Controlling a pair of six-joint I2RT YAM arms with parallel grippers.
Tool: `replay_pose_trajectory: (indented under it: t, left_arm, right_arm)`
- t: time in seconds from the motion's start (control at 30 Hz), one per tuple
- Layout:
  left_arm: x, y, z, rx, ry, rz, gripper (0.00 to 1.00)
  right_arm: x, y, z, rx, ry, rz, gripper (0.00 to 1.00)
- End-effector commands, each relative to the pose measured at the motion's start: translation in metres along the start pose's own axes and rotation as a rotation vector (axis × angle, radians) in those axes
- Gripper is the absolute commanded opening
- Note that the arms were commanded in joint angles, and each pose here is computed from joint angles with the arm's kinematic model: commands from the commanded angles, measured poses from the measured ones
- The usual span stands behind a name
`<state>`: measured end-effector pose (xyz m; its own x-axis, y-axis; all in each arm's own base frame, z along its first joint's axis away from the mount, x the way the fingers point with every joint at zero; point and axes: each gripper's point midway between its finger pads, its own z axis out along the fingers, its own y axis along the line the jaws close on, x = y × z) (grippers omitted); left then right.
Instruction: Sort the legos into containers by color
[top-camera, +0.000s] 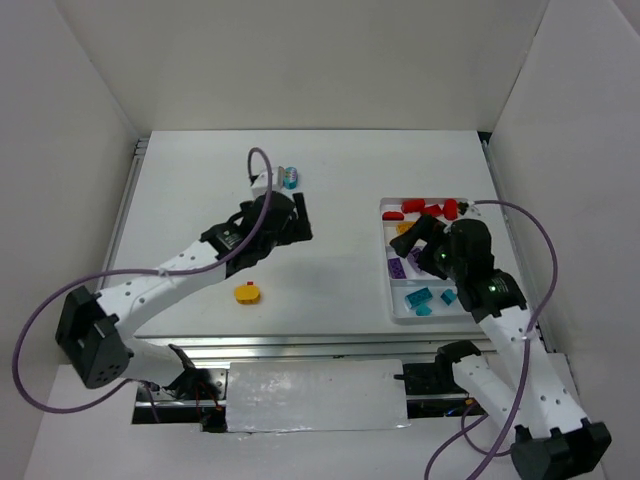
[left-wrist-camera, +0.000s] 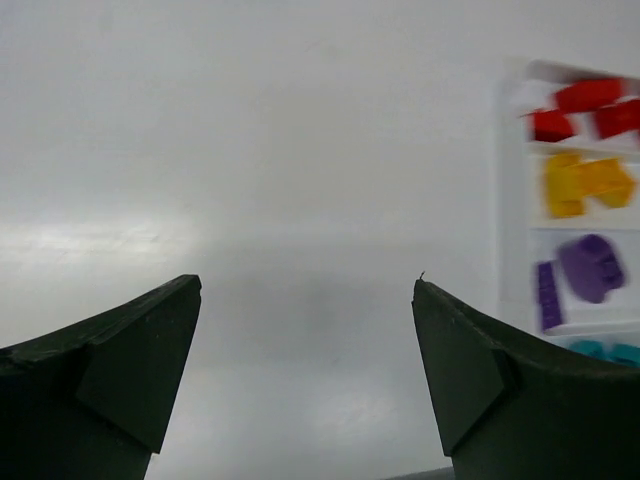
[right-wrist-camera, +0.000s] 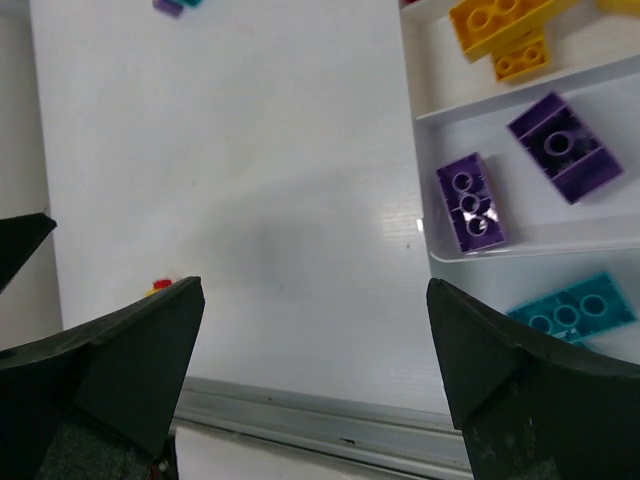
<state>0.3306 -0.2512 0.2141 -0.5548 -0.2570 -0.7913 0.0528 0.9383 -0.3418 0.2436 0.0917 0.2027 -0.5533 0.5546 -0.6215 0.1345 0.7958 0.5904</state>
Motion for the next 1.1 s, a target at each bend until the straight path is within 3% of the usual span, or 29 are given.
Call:
replay_pose_trajectory:
  t: [0.0, 0.17, 0.33, 0.53, 0.77, 1.07]
  left_arm:
    - [0.032, 0.088, -0.032, -0.320, 0.029, -0.120, 0.99]
    - [0.087, 0.159, -0.050, -0.491, 0.089, -0.221, 0.99]
    - [0.114, 0.169, -0.032, -0.407, 0.147, -0.225, 1.00]
    - [0.133, 0.185, -0.032, -0.432, 0.172, -0.199, 1.00]
    - [0.145, 0.172, -0.021, -0.315, 0.207, -0.160, 1.00]
    - [0.175, 0.178, -0.014, -0.314, 0.294, -0.135, 0.97]
  right_arm:
    - [-0.001, 0.022, 0.016, -0.029, -0.011, -0.049, 0.99]
    - [0.014, 0.046, 0.023, -0.080, 0.026, -0.072, 0.99]
    - [0.027, 0.056, 0.024, -0.114, 0.061, -0.089, 0.99]
    - [0.037, 0.053, 0.022, -0.118, 0.081, -0.103, 0.99]
    - [0.041, 0.055, 0.025, -0.126, 0.095, -0.105, 1.00]
    - [0.042, 0.056, 0.026, -0.130, 0.097, -0.110, 1.00]
